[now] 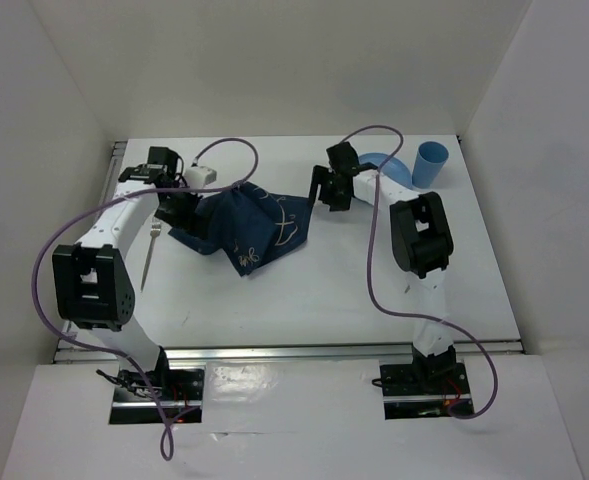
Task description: Set the dinner table for one person
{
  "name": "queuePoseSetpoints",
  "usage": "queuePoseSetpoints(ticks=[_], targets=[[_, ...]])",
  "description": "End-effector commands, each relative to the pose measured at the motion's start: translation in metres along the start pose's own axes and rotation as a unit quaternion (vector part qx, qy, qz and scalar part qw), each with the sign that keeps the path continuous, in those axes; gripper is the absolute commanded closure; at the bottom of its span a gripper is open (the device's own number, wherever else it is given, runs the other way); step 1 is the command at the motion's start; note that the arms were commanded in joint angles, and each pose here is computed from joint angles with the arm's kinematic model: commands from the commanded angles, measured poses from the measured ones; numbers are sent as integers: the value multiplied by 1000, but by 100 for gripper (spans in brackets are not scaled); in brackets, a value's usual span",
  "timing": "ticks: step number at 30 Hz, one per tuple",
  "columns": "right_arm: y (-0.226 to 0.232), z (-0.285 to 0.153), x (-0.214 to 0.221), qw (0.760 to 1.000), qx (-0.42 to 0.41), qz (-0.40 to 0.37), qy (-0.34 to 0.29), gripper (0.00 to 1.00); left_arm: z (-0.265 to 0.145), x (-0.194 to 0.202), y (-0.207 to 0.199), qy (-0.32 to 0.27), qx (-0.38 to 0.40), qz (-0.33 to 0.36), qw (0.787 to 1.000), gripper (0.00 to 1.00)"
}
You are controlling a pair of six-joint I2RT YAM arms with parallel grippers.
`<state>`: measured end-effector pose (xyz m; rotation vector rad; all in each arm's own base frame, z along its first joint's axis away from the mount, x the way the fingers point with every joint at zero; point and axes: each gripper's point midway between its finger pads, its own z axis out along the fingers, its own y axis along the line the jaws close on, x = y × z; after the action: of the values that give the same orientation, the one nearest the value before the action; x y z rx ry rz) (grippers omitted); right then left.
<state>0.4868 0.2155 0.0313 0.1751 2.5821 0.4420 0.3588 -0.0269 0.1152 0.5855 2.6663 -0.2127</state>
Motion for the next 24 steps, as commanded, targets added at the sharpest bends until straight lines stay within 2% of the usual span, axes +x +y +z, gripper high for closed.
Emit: queuePoseSetpoints(ticks=[1,4,6,9,10,11,12,13,16,19,20,24], targets=[[23,16,-16,999,-17,-20,-24,22,-29,-29,-39,-55,26,78,995,1],[34,28,-4,999,-15,-33,-17,22,-33,-27,-76,-56,47,142,987,1],[32,34,1,999,-4,-37,-15,22,-20,-22,-104,-46,44,200,978,1],[28,39,13,1000,-2,-26,5,33,3,2,-119,-4,-2,256,967,1],[23,42,23,1000,4,-19,15,37,12,5,-120,-3,-19,269,963,1],[26,34,23,1000,-3,-19,16,46,14,4,-126,-2,-44,293,955,1],[29,32,19,1000,-10,-14,5,48,16,3,-132,-7,-51,299,953,1],[24,32,27,1000,-6,-14,11,48,19,-5,-138,-26,-61,302,951,1],[16,19,28,999,-18,24,20,38,23,-22,-150,-65,-105,314,941,1],[5,-1,14,996,-40,76,10,37,36,-21,-161,-61,-114,310,942,1],[-6,-3,24,995,-36,88,19,37,38,-27,-164,-69,-120,304,943,1],[-17,-28,18,994,-38,104,-2,32,52,-37,-171,-72,-158,287,942,1]])
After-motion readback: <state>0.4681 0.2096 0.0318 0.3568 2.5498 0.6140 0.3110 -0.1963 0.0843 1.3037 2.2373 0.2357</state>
